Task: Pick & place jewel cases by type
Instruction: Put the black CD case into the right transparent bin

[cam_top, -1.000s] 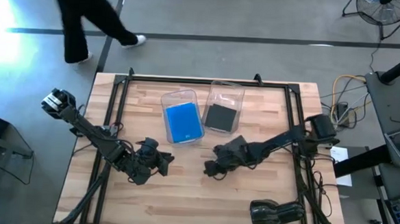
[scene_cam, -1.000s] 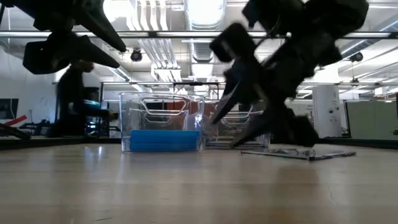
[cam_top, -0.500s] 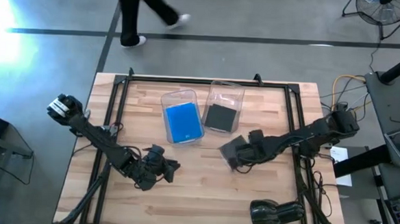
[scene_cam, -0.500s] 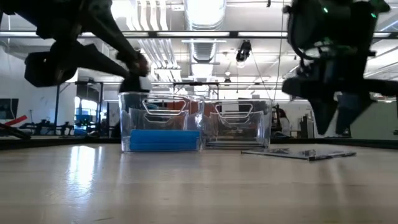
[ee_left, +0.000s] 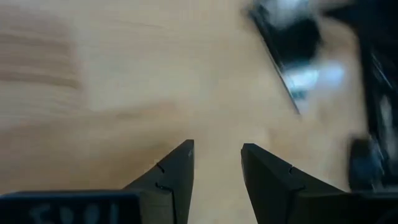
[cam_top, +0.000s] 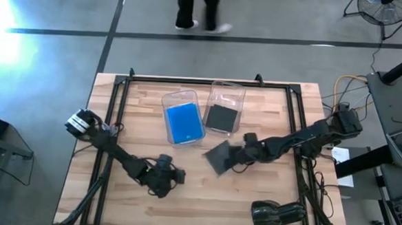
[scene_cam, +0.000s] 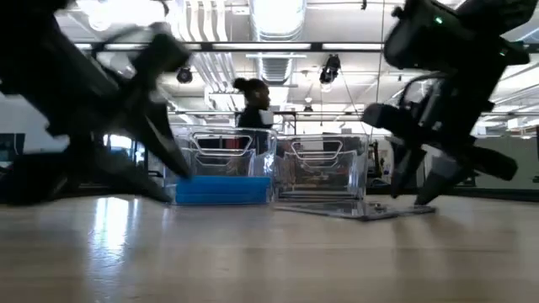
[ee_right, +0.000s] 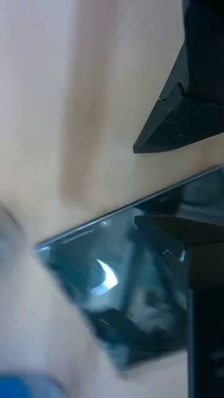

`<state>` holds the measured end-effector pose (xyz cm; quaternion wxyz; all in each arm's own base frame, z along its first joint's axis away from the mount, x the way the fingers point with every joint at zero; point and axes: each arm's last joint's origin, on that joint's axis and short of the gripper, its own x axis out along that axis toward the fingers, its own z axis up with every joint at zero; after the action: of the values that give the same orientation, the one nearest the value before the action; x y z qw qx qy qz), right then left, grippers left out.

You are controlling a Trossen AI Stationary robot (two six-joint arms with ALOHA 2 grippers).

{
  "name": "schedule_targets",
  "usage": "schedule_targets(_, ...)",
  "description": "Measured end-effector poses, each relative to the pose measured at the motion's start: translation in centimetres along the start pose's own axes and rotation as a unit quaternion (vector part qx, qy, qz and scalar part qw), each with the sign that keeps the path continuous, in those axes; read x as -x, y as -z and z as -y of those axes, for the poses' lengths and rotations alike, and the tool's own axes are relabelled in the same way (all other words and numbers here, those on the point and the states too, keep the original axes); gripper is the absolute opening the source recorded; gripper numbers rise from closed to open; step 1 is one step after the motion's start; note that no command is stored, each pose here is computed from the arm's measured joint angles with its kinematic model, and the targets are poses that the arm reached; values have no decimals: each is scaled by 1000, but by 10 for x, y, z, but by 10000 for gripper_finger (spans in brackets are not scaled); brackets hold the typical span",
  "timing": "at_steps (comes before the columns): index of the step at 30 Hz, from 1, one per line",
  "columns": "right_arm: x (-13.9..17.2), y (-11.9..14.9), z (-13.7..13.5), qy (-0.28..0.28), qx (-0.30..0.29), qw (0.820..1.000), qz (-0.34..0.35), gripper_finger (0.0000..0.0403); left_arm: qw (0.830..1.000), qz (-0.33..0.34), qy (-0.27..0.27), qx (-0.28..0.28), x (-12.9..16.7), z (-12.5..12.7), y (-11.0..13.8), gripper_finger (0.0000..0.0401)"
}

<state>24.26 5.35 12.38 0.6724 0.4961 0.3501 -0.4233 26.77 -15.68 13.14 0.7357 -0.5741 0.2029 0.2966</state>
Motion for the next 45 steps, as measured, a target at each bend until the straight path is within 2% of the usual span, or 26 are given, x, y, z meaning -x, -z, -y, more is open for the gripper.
schedule_targets(2,2,3,-13,-32,12,999,-38,166,999,12,-16,40,-10,-6,-1,114)
schedule_targets(4,4,7,-24,-56,30,995,-74,166,998,20,-17,50,-16,-7,-2,114)
schedule_targets(8,2,10,-34,-73,64,989,-108,166,997,33,-17,70,-23,-6,-8,114)
schedule_targets(13,-9,18,-40,-76,93,983,-142,166,988,104,-25,109,-31,-5,-32,114)
schedule_targets(16,-7,22,-43,-78,101,984,-127,166,991,99,-40,84,-38,-4,-44,114)
schedule_targets(19,0,19,-45,-79,109,986,-97,166,995,75,-32,50,-44,1,-50,114)
schedule_targets(22,9,12,-43,-64,106,991,-59,166,997,71,-29,33,-48,4,-57,115)
schedule_targets(25,5,7,-35,-31,116,992,-50,166,997,70,-33,11,-51,5,-64,115)
schedule_targets(31,-6,12,-37,-44,122,988,-80,166,997,71,-34,-21,-60,13,-65,115)
schedule_targets(34,-14,18,-45,-77,130,983,-104,166,997,62,-24,-27,-69,24,-59,115)
schedule_targets(39,-15,20,-50,-87,143,979,-112,166,995,69,-56,-42,-85,29,-52,115)
schedule_targets(45,-12,23,-50,-96,168,971,-141,165,993,54,-87,-64,-85,34,-51,115)
